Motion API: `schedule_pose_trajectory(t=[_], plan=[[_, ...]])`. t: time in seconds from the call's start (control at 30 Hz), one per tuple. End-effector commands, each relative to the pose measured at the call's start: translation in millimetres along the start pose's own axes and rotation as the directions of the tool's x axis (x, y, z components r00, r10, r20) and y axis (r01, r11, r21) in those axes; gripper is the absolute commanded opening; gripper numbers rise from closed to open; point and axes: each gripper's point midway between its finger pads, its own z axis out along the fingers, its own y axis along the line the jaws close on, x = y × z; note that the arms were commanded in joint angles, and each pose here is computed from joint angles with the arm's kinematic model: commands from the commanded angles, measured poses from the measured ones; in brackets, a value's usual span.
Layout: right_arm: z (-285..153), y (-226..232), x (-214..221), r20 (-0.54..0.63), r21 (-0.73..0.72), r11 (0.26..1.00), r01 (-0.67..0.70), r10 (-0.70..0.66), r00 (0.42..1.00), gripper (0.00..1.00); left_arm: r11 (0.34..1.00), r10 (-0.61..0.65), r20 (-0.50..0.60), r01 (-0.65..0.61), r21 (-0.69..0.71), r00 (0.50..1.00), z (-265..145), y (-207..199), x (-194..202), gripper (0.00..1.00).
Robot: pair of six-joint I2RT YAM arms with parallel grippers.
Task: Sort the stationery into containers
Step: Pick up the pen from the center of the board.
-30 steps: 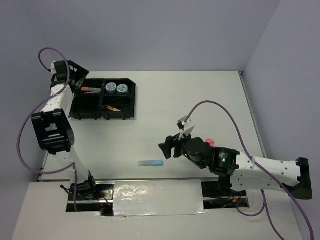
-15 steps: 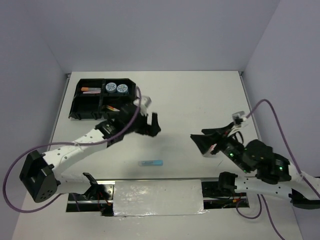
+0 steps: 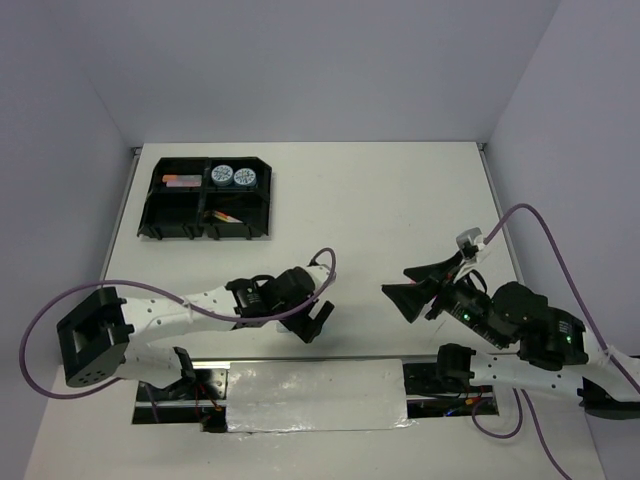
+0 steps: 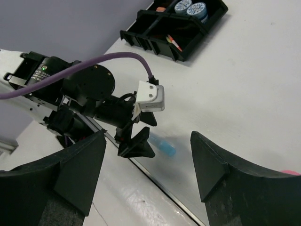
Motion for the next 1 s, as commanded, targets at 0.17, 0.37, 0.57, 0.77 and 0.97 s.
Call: schedule_pose_trajectory(t=[0.17, 0.37, 0.57, 0.77, 0.97], plan=[[5.7, 13.7, 3.2, -0.019, -0.065, 0.996, 0.059, -0.060, 0.998, 0.80, 0.994, 0.041, -0.005, -0.041, -0.101, 0.999, 21.5, 16.0, 13.8, 0.99], [4.9, 15.9, 1.8, -0.004, -0.082, 0.995, 0.051, -0.052, 0.999, 0.80, 0.990, 0.042, -0.024, -0.045, -0.131, 0.999, 29.9, 22.9, 22.8, 0.99], [7.0, 18.1, 5.5, -0.008, -0.095, 0.994, 0.052, -0.053, 0.999, 0.80, 0.980, 0.025, -0.108, -0.046, -0.192, 0.994, 44.4, 30.1, 33.0, 0.95], [0.8, 13.7, 1.6, 0.009, -0.089, 0.995, 0.035, -0.034, 0.999, 0.80, 0.978, -0.028, -0.174, -0.009, -0.209, 0.984, 51.7, 30.7, 50.2, 0.34], [-5.9, 10.9, -5.0, 0.041, -0.093, 0.996, 0.015, -0.011, 0.999, 0.81, 0.975, -0.051, -0.109, 0.026, -0.219, 0.993, 39.1, 26.4, 24.8, 0.01]])
